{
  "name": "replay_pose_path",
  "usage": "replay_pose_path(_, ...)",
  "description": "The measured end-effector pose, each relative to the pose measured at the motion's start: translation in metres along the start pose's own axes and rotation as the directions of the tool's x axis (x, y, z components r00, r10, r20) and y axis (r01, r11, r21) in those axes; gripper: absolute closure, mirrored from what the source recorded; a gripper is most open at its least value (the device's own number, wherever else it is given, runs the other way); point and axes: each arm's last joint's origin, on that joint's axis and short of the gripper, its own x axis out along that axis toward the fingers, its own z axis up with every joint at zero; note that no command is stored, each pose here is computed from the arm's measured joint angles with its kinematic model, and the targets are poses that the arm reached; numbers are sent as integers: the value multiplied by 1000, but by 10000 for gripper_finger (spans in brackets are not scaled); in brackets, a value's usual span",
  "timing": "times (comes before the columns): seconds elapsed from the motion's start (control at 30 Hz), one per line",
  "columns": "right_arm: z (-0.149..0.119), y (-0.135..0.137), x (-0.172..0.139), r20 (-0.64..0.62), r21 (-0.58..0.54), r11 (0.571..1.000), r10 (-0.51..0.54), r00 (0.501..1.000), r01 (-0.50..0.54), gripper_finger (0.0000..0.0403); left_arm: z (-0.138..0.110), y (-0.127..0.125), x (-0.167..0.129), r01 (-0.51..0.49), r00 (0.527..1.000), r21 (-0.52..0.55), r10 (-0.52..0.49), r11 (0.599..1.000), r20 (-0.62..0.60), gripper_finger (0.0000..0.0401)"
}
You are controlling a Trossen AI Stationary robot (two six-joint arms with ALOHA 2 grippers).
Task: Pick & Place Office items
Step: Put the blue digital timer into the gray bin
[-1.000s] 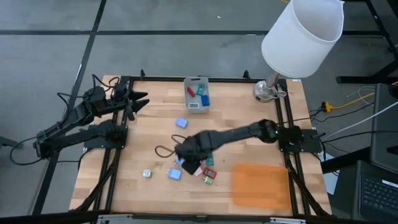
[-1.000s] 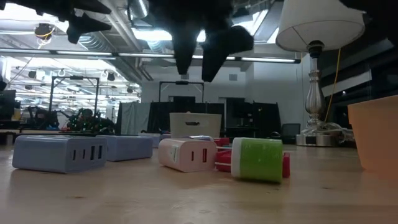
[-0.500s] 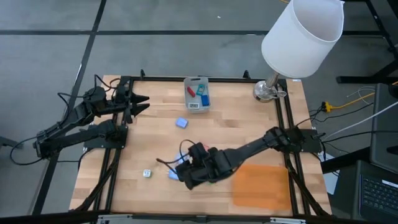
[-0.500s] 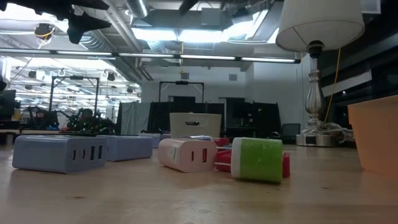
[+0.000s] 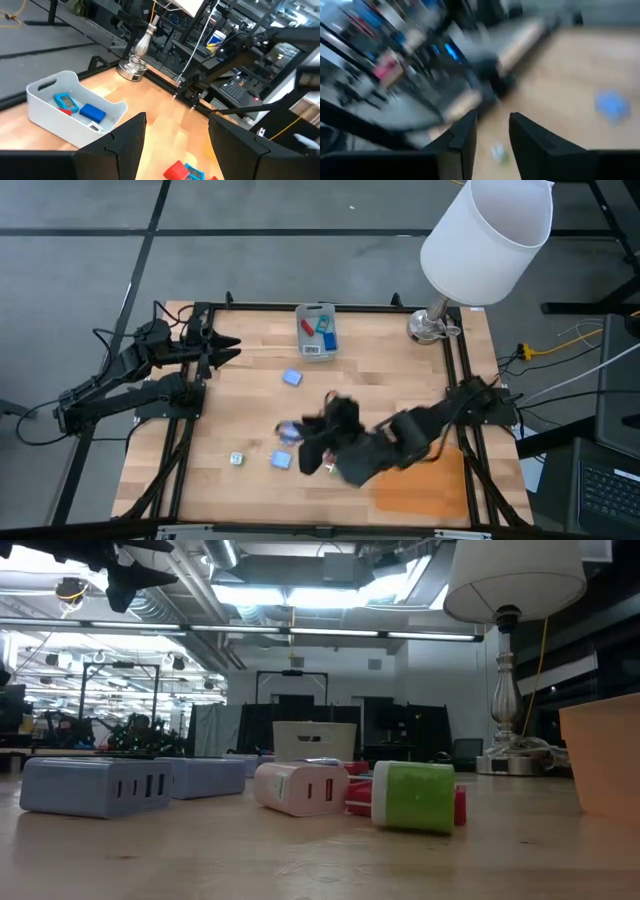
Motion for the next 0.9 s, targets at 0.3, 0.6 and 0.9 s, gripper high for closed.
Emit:
replay_pose_path(0.3,68,45,-40,337,-379,861,469,816,-339,269,0,-1,0,38,999,-16,-39,999,-16,189)
replay_pose_path(0.6,40,53,-30,120,-423,717,650,751,-554,272,0,-1,0,42,999,11,-41,999,-19,189)
replay_pose_path(0.9,36,52,-22,391,-222,937,338,856,-269,288,-1,-3,0,90,995,46,-87,995,-48,189)
